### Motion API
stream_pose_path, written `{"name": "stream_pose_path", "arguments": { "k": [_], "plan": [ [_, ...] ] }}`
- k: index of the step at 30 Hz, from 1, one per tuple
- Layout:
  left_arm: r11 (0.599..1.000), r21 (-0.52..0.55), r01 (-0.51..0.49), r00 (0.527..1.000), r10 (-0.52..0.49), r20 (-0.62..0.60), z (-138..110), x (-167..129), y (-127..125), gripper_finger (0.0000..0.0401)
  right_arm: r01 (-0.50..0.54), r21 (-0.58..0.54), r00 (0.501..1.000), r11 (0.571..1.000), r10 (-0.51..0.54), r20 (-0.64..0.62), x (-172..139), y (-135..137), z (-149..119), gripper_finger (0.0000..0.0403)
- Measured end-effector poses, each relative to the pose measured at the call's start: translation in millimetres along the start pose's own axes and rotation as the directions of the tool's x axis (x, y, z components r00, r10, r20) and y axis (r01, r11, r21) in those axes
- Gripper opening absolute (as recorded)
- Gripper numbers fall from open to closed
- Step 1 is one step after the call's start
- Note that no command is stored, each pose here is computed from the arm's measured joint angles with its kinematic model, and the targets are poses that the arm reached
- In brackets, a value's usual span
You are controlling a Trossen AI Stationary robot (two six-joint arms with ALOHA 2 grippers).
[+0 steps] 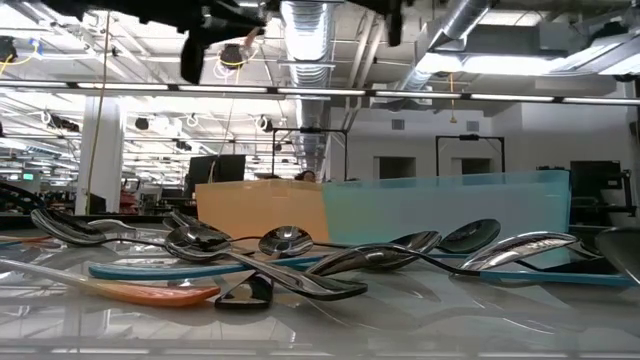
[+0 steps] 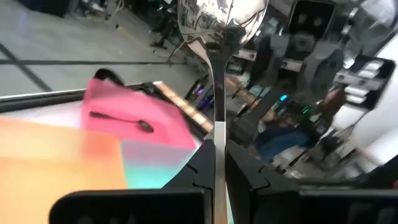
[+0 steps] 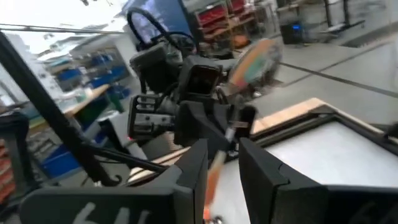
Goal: Sort silverware by color (type)
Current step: Put the orange spoon into the orange bin
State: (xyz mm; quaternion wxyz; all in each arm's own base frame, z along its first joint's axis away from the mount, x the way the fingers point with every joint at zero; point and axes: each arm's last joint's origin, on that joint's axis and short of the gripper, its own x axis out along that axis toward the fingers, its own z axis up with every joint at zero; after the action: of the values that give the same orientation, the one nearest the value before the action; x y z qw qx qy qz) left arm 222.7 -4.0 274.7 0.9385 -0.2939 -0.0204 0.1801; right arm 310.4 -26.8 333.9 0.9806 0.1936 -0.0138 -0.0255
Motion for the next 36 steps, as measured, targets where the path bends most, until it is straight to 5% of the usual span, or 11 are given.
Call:
{"name": "stream_pose_path", "arguments": {
  "k": [9, 22, 36],
  "plan": [
    [0.985, 0.142, -0.095, 0.995, 0.088, 0.050, 11, 21, -16, 0.0002, 0.019, -0.025, 0.999, 1.000, -0.020, -0.028, 18, -8, -16, 0.0103],
    [0.969, 0.185, -0.166, 0.986, 0.162, 0.037, 8, 26, -8, 0.0002, -0.022, -0.174, 0.998, 0.984, 0.012, -0.060, 56, -11, -13, 0.0103],
    [0.964, 0.201, -0.172, 0.985, 0.171, 0.023, 5, 29, -7, 0.0002, 0.003, -0.112, 0.986, 0.994, -0.021, -0.164, 66, -24, -3, 0.0103]
  ]
}}
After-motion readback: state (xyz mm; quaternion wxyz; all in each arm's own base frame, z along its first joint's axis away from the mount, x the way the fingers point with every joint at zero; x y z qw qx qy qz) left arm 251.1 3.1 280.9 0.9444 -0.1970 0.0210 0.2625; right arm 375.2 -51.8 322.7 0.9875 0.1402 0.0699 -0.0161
